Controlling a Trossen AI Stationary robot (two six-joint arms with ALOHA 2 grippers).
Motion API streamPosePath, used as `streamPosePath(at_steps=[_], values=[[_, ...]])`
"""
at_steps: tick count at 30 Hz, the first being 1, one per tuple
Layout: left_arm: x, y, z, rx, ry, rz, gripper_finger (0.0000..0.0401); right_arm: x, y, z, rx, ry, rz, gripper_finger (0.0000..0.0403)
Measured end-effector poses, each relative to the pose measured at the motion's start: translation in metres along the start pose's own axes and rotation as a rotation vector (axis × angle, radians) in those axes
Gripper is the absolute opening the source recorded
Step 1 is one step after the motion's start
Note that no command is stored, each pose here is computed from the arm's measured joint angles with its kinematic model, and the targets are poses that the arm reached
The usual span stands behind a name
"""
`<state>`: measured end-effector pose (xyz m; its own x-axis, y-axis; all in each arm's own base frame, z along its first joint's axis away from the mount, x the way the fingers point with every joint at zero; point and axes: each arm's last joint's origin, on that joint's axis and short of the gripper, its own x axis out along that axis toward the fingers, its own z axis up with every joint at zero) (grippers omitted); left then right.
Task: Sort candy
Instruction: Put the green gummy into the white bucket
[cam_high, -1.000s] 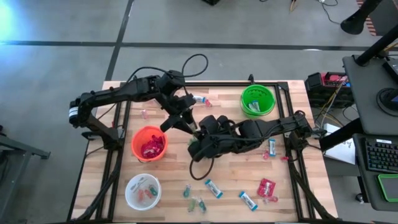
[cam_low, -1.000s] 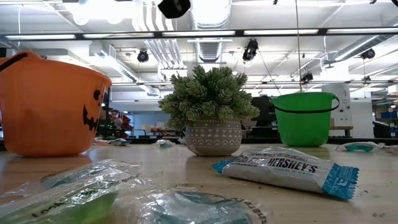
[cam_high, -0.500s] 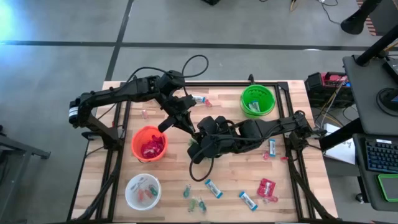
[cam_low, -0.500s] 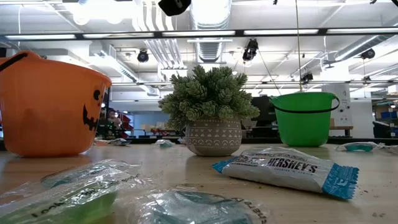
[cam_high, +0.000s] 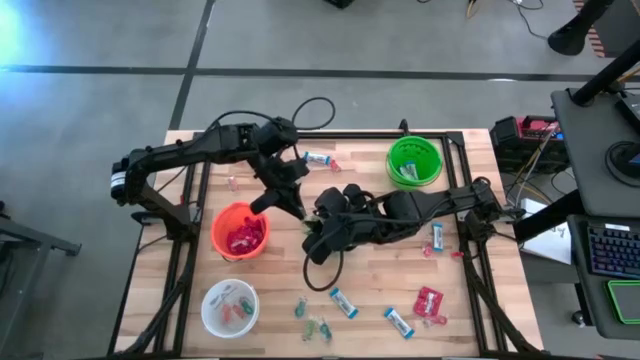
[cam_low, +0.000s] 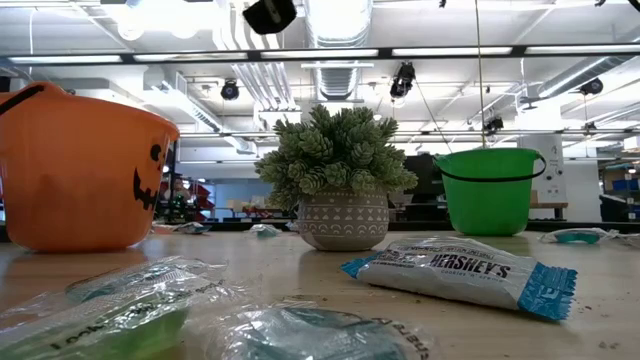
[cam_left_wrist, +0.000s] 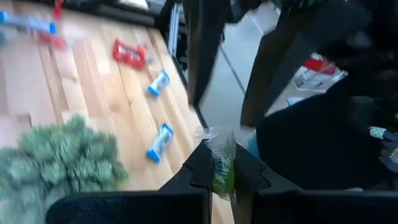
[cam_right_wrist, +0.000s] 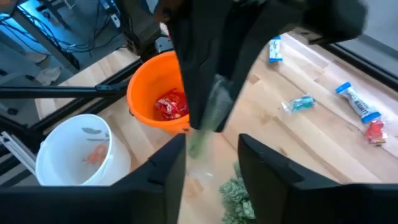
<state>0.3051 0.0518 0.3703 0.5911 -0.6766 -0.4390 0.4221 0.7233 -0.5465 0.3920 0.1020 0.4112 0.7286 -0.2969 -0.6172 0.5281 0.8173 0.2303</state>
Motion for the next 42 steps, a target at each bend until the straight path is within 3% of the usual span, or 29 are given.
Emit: streamPosePath(at_steps=[8,16,21,32,42], values=[[-0.006,-0.021,-0.030,-0.077,0.205,-0.040,0.0002,-0.029,-0.013,0.006,-0.022,0.066,0.014,0.0185],[0.000,-0.082,-0.054,-0.026,0.349,-0.158,0.0002,-0.048,-0.026,0.007,-0.034,0.100,-0.029,0.0187],[0.002,-0.108,-0.076,-0.072,0.416,-0.078,0.0002,-0.050,-0.030,0.006,-0.043,0.119,-0.055,0.0189],[0.026,-0.110,-0.141,-0.338,0.356,-0.089,0.0002,-0.049,-0.033,0.005,-0.062,0.134,-0.074,0.0191],[0.052,-0.122,-0.169,-0.386,0.342,-0.164,0.0002,-0.044,-0.045,0.011,-0.072,0.155,-0.122,0.0192]])
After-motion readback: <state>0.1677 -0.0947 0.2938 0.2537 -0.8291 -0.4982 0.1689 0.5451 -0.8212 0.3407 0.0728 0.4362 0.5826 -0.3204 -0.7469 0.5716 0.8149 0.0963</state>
